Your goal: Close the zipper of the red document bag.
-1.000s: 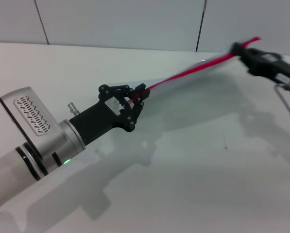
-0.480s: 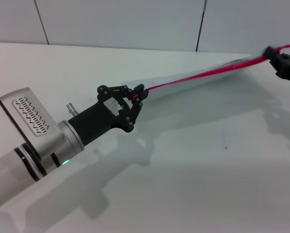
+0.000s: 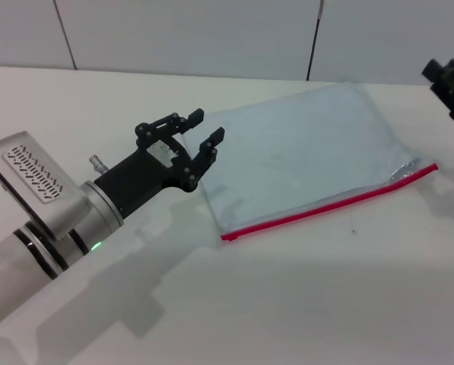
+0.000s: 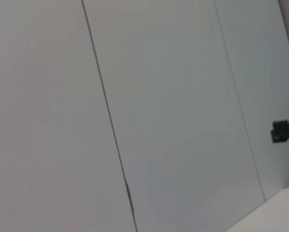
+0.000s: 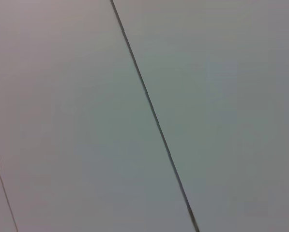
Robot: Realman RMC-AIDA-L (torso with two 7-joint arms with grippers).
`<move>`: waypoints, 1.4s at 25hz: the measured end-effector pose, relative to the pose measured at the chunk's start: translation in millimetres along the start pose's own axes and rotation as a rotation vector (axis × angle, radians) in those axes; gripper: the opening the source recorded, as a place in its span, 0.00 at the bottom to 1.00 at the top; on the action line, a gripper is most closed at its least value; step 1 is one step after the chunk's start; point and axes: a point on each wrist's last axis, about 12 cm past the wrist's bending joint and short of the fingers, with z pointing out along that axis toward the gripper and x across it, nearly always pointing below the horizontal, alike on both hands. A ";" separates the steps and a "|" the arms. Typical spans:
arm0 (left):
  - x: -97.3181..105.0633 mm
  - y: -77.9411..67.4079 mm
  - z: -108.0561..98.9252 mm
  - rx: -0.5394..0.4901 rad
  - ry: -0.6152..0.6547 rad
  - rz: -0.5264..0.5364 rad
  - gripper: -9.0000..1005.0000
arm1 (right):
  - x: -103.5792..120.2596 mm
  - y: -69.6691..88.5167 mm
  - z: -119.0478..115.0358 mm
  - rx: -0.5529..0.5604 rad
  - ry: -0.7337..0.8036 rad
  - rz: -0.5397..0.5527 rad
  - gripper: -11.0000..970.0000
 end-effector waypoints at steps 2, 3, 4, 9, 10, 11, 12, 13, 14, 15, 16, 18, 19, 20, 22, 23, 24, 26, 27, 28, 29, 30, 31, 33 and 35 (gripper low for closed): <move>0.2 -0.2 -1.0 -0.003 -0.001 -0.002 0.35 | 0.6 4.0 -6.0 -0.009 -0.051 -0.031 0.35; 0.4 0.0 -1.8 -0.006 -0.001 -0.003 0.37 | 1.2 6.2 -8.3 -0.015 -0.070 -0.046 0.39; 0.5 0.6 -2.4 -0.012 -0.002 -0.004 0.39 | 1.6 8.4 -10.6 -0.021 -0.089 -0.063 0.43; -0.1 8.3 -7.5 -0.093 -0.021 -0.026 0.50 | 7.9 20.7 -18.1 -0.029 -0.159 -0.199 0.55; -0.6 10.1 -10.0 -0.114 -0.031 -0.032 0.52 | 10.0 23.5 -18.3 -0.027 -0.167 -0.225 0.56; -1.1 12.2 -13.4 -0.138 -0.043 -0.037 0.54 | 12.3 26.5 -18.3 -0.024 -0.174 -0.249 0.58; -1.9 14.5 -17.1 -0.164 -0.058 -0.042 0.56 | 14.1 29.3 -18.6 -0.019 -0.184 -0.274 0.59; -2.6 16.2 -20.8 -0.185 -0.072 -0.046 0.57 | 16.0 32.2 -19.1 -0.013 -0.195 -0.293 0.60; -3.2 17.3 -23.4 -0.199 -0.083 -0.048 0.58 | 16.9 34.3 -19.8 -0.006 -0.207 -0.309 0.60; -4.1 18.9 -27.1 -0.217 -0.097 -0.048 0.59 | 17.5 35.9 -20.4 0.000 -0.219 -0.321 0.60; -5.0 20.0 -29.3 -0.229 -0.109 -0.048 0.60 | 18.0 37.6 -21.7 0.008 -0.232 -0.338 0.60; -6.7 22.0 -32.9 -0.253 -0.130 -0.048 0.61 | 18.3 40.5 -23.8 0.012 -0.253 -0.368 0.60; -7.6 22.6 -34.3 -0.263 -0.140 -0.048 0.62 | 18.3 42.3 -24.5 0.010 -0.264 -0.380 0.60; -8.0 22.8 -35.1 -0.267 -0.146 -0.048 0.62 | 18.3 43.4 -25.2 0.008 -0.271 -0.384 0.60; -9.3 22.5 -37.2 -0.273 -0.162 -0.049 0.62 | 17.9 45.0 -26.2 0.008 -0.286 -0.385 0.60; -9.8 21.9 -38.3 -0.274 -0.169 -0.049 0.62 | 17.8 45.3 -26.4 0.008 -0.289 -0.384 0.60; -10.5 21.4 -39.4 -0.276 -0.179 -0.049 0.62 | 17.6 45.4 -26.5 0.009 -0.291 -0.384 0.60; -11.6 20.7 -41.7 -0.286 -0.194 -0.050 0.62 | 17.5 46.3 -26.6 0.006 -0.296 -0.384 0.59; -12.1 20.7 -42.6 -0.290 -0.201 -0.050 0.62 | 17.6 47.1 -26.6 0.003 -0.299 -0.382 0.59; -12.5 20.8 -43.3 -0.293 -0.206 -0.050 0.62 | 17.6 48.1 -26.8 -0.002 -0.303 -0.381 0.59; -12.7 20.7 -43.8 -0.294 -0.208 -0.050 0.62 | 17.4 49.1 -26.9 -0.007 -0.307 -0.380 0.59; -12.6 20.6 -44.3 -0.295 -0.209 -0.051 0.61 | 16.9 50.3 -27.1 -0.015 -0.314 -0.380 0.59; -12.6 20.6 -44.3 -0.295 -0.209 -0.051 0.61 | 16.2 51.5 -27.5 -0.024 -0.323 -0.381 0.59; -11.3 21.2 -47.8 -0.313 -0.205 -0.056 0.61 | 14.2 53.5 -28.4 -0.039 -0.343 -0.383 0.59; -10.6 21.1 -49.5 -0.321 -0.204 -0.059 0.61 | 13.7 54.6 -28.4 -0.045 -0.351 -0.381 0.59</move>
